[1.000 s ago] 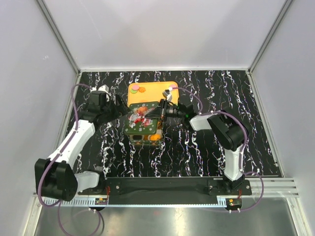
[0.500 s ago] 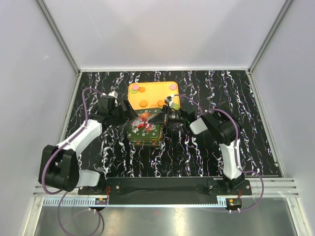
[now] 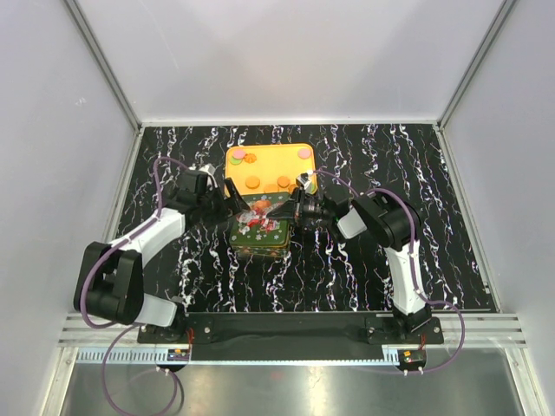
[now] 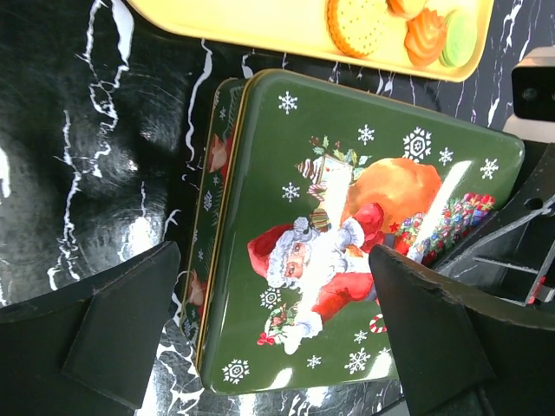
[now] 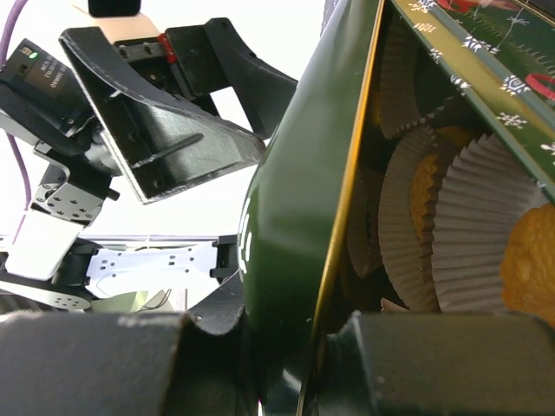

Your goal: Pack the cookies

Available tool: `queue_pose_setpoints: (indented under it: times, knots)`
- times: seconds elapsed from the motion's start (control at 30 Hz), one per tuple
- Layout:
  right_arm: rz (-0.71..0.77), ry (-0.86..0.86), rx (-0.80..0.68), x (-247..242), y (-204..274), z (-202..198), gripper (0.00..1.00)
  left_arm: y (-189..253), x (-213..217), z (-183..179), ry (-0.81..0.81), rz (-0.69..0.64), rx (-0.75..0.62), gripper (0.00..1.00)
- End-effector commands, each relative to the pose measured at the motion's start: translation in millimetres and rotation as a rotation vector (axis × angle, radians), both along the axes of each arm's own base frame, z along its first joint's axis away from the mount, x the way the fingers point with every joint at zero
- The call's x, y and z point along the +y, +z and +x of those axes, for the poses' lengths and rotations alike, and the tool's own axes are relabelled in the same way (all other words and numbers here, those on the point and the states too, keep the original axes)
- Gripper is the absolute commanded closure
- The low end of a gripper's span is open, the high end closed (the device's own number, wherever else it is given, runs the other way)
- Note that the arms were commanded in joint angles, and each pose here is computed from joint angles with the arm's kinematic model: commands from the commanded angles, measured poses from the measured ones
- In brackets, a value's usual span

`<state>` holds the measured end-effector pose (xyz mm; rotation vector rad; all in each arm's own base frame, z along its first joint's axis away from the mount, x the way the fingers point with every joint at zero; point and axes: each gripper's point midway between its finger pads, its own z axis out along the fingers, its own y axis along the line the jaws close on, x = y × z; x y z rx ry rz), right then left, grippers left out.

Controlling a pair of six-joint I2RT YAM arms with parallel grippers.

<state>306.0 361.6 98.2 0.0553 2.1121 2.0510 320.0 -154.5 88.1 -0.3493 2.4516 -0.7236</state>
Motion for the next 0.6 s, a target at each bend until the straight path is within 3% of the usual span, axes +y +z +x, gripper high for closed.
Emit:
queue_pose_setpoints:
  times: [0.0,0.57]
  knots:
    - [0.032,-0.004,-0.045,-5.4,3.1,1.1,0.95,7.1,-10.2,8.6,-0.037,-0.027,-0.046,0.02]
    - [0.06,-0.06,-0.03,-32.8,2.7,2.2,0.65,-5.4,-16.4,10.4,-0.058,0.003,-0.003,0.04]
